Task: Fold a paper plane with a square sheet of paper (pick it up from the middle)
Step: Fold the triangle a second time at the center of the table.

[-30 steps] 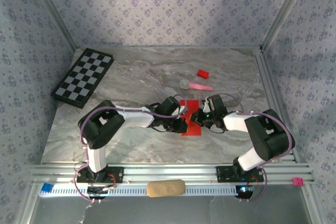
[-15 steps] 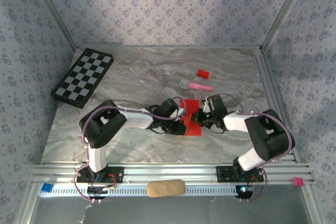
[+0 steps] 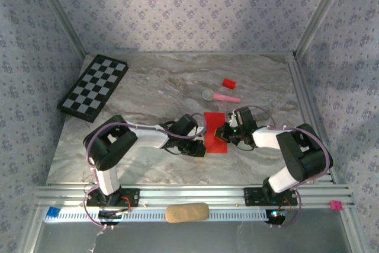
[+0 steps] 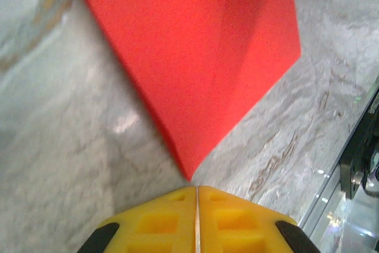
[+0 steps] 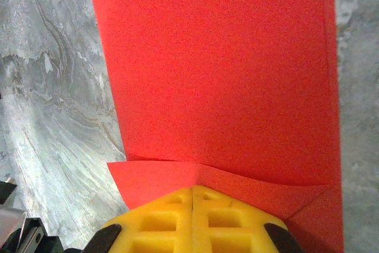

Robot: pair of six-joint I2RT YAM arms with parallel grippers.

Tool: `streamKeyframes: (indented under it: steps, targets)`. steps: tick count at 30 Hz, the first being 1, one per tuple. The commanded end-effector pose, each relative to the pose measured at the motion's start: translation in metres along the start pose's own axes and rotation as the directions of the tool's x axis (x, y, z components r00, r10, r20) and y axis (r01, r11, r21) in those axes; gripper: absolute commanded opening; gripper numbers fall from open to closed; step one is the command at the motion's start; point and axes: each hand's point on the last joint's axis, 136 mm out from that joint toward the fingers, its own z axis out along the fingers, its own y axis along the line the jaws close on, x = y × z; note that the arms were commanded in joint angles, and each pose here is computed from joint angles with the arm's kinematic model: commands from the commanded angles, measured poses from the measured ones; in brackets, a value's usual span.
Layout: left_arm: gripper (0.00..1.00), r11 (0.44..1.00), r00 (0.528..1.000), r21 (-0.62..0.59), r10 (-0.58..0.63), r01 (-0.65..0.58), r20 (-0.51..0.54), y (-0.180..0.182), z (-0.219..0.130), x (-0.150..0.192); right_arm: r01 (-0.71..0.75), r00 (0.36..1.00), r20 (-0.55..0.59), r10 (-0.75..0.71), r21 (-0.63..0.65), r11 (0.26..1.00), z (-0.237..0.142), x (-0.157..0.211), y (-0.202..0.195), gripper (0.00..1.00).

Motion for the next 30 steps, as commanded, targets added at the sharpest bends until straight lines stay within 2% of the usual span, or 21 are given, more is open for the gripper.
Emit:
streamKeyframes:
  steps: [1, 3, 7, 13, 23, 27, 30]
  targets:
    - [0.11, 0.999, 0.999, 0.038, 0.024, -0.023, -0.023, -0.014, -0.015, 0.009, -0.042, 0.998, -0.031, 0.046, 0.114, 0.993, -0.001, 0.017, -0.033, 0.02]
    - [0.11, 0.994, 0.999, 0.102, 0.048, -0.049, 0.009, -0.029, -0.021, -0.004, -0.045, 0.998, -0.03, 0.048, 0.11, 0.993, -0.001, 0.017, -0.033, 0.02]
    - [0.1, 0.991, 0.995, 0.128, 0.038, -0.049, 0.087, -0.039, -0.026, -0.037, -0.044, 0.998, -0.029, 0.047, 0.108, 0.993, -0.002, 0.016, -0.031, 0.02]
    - [0.07, 0.998, 0.995, 0.058, -0.001, -0.005, 0.1, -0.027, -0.01, -0.069, -0.043, 0.999, -0.026, 0.046, 0.099, 0.994, -0.003, 0.015, -0.03, 0.02]
    - [0.02, 1.0, 1.0, -0.02, -0.013, 0.013, 0.024, -0.002, 0.016, -0.052, -0.038, 0.999, -0.022, 0.039, 0.047, 0.998, -0.004, 0.01, -0.017, 0.02]
    - [0.0, 0.989, 0.999, -0.141, 0.031, -0.034, -0.021, 0.015, 0.024, -0.035, -0.02, 1.0, 0.008, 0.02, 0.017, 1.0, -0.009, 0.002, -0.004, 0.04]
    - [0.0, 0.984, 0.999, -0.174, 0.024, -0.029, -0.033, 0.023, 0.026, -0.028, 0.008, 1.0, 0.031, -0.008, -0.002, 1.0, -0.017, -0.001, 0.006, 0.04]
